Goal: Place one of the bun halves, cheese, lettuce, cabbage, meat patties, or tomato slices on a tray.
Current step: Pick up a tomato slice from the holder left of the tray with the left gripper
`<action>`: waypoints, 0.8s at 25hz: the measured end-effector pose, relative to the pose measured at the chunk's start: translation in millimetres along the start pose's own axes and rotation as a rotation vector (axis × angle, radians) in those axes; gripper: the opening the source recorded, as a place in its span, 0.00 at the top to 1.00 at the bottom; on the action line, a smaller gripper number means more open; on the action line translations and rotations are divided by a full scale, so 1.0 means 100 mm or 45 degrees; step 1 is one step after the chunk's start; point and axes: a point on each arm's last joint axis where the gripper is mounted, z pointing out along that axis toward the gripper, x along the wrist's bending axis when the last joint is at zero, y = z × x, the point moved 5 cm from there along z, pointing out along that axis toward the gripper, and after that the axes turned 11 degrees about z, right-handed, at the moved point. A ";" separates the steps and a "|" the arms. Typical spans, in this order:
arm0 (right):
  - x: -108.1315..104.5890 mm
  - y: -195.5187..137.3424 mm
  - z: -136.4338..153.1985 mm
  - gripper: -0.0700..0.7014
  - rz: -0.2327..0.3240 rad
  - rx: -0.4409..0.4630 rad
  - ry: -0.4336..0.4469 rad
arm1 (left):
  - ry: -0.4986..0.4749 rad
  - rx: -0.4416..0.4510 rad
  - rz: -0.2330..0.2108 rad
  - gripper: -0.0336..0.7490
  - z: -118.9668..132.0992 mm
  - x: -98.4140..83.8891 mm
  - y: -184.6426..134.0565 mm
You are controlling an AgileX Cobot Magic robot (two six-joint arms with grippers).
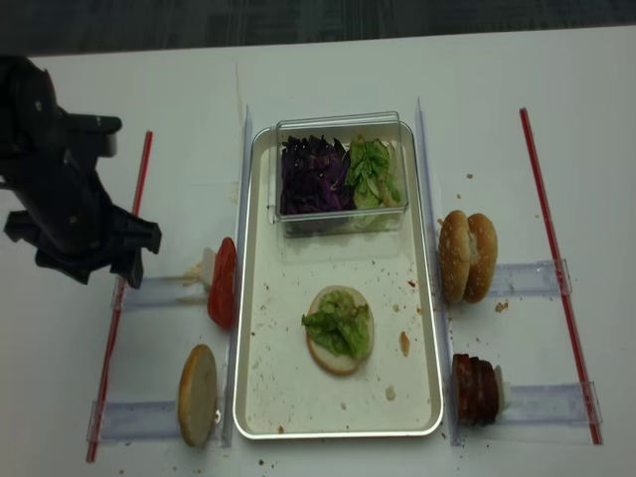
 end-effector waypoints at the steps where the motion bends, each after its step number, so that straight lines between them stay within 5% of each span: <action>1: 0.00 0.00 0.00 0.28 0.000 0.000 0.000 | -0.004 -0.002 0.031 0.33 0.00 -0.07 0.01; 8: 0.00 0.00 0.00 0.28 0.000 0.000 0.000 | -0.048 -0.058 0.230 0.33 -0.04 -0.61 0.11; 20: 0.00 0.00 0.00 0.28 0.000 0.000 0.000 | -0.086 -0.216 0.421 0.33 -0.11 -1.26 0.20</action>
